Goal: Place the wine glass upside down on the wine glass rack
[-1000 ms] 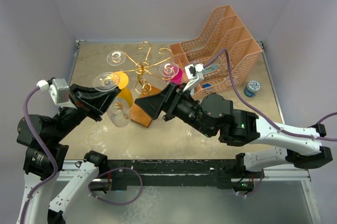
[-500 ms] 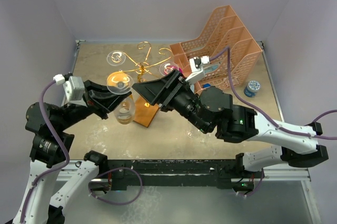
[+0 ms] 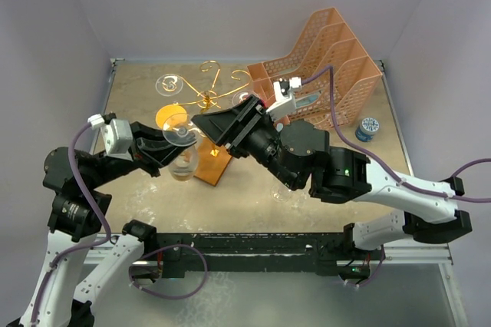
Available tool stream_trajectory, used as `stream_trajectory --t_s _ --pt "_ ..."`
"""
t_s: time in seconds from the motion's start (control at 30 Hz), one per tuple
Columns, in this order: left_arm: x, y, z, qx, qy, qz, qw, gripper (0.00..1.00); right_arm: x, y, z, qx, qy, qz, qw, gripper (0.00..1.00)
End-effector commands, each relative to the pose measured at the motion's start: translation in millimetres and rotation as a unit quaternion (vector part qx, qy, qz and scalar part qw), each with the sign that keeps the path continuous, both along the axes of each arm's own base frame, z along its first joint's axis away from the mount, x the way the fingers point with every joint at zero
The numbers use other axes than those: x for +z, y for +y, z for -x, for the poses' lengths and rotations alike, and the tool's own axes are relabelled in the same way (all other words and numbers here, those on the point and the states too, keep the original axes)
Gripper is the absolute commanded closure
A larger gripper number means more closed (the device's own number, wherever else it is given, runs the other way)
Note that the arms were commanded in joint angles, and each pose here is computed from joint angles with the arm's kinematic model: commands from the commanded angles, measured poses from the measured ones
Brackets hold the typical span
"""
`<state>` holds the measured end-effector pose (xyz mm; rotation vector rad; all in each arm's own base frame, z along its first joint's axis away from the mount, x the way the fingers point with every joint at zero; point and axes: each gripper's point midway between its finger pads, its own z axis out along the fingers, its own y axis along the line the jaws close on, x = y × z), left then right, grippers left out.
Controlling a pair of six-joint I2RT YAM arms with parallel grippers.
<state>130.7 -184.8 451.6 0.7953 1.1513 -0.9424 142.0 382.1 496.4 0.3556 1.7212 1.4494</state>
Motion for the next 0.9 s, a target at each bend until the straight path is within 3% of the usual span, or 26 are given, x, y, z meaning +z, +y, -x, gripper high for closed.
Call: stream_trajectory --t_s 0.0,0.47,0.53,0.73,0.87 --pt "14 -3 7 -0.019 -0.051 0.006 0.999 1.0 18 -1 2 0.017 -0.003 -0.019 1.0 0.47" --pt "-1 -3 12 -0.027 -0.023 0.014 0.999 1.0 6 19 14 0.08 0.04 -0.046 0.995 0.91" --pt "-3 -1 10 -0.016 -0.006 0.019 1.0 0.94 4 21 16 0.09 0.048 -0.054 0.993 1.0" --pt "-16 8 4 0.026 0.065 0.034 0.997 0.67 -10 23 21 0.103 0.085 -0.06 0.989 1.0" --pt "-25 18 11 0.052 0.09 0.044 0.994 0.58 -23 19 20 0.096 0.11 -0.059 0.987 1.0"
